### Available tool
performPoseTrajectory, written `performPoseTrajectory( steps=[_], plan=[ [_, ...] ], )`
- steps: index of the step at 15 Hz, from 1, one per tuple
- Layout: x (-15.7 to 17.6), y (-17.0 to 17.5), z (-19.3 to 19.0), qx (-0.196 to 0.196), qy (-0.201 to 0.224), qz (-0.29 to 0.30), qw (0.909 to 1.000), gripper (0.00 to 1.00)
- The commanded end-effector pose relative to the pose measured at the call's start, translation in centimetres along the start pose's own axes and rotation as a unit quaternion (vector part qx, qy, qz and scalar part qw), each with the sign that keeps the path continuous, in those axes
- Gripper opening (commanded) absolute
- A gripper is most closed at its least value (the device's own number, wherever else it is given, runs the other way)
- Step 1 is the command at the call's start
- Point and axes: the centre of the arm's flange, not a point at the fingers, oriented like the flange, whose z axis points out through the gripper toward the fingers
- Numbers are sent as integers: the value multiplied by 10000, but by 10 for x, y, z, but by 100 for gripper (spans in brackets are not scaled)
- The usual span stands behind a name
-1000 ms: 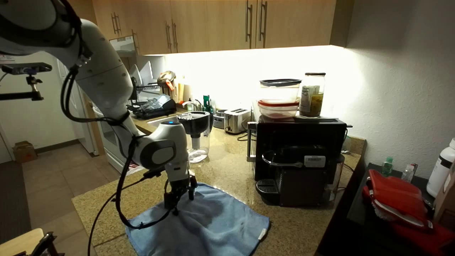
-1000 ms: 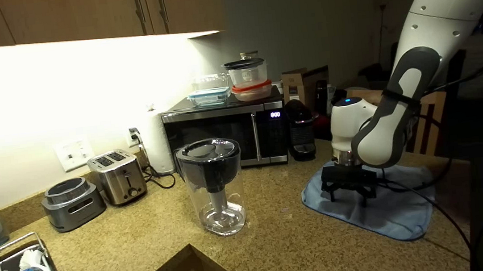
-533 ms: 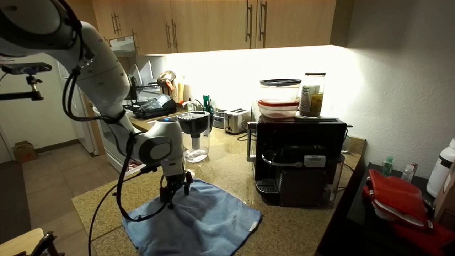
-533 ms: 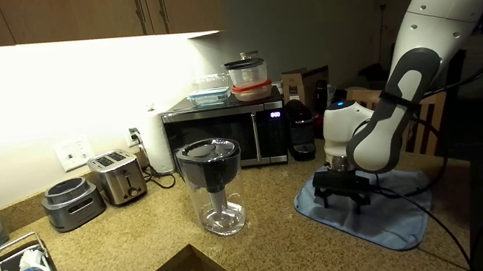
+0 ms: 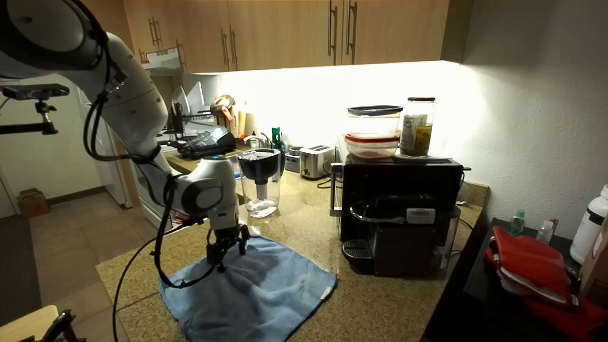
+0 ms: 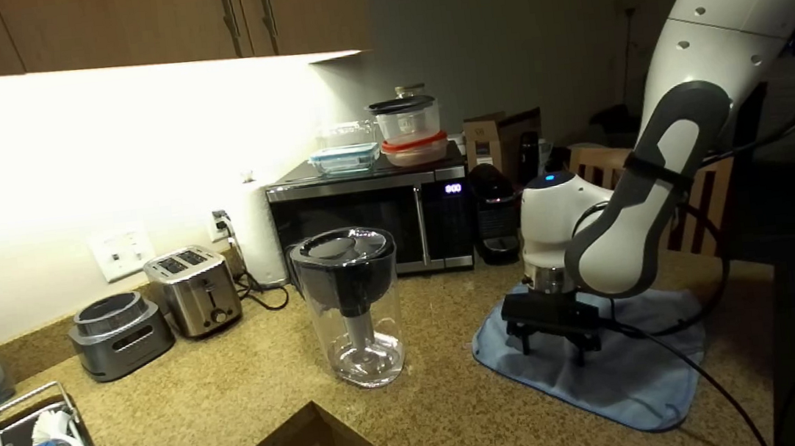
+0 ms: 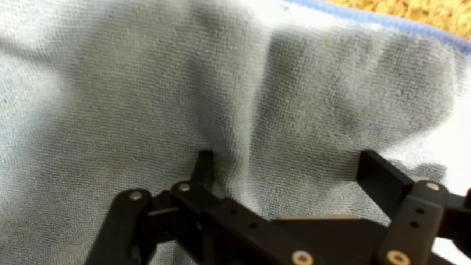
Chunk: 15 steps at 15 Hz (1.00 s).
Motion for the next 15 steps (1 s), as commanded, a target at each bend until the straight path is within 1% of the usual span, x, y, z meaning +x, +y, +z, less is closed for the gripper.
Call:
performPoseTrajectory(
  steps=[1, 4, 6, 7, 8, 9, 11, 13, 15],
  plan=[
    [-10, -1, -3, -249, -194, -220, 9993, 100],
    [7, 1, -25, -432, -398, -707, 9958, 100],
    [28, 3, -38, -543, -459, -1023, 9922, 100],
    [41, 2, -46, -560, -507, -1296, 9887, 100],
    [54, 0, -51, -528, -516, -1641, 9837, 100],
    [66, -3, -55, -484, -486, -1897, 9794, 100],
    [90, -14, -58, -464, -508, -2404, 9682, 100],
    [108, -24, -57, -423, -585, -2887, 9547, 100],
    [120, -32, -57, -339, -621, -3382, 9384, 100]
  ],
)
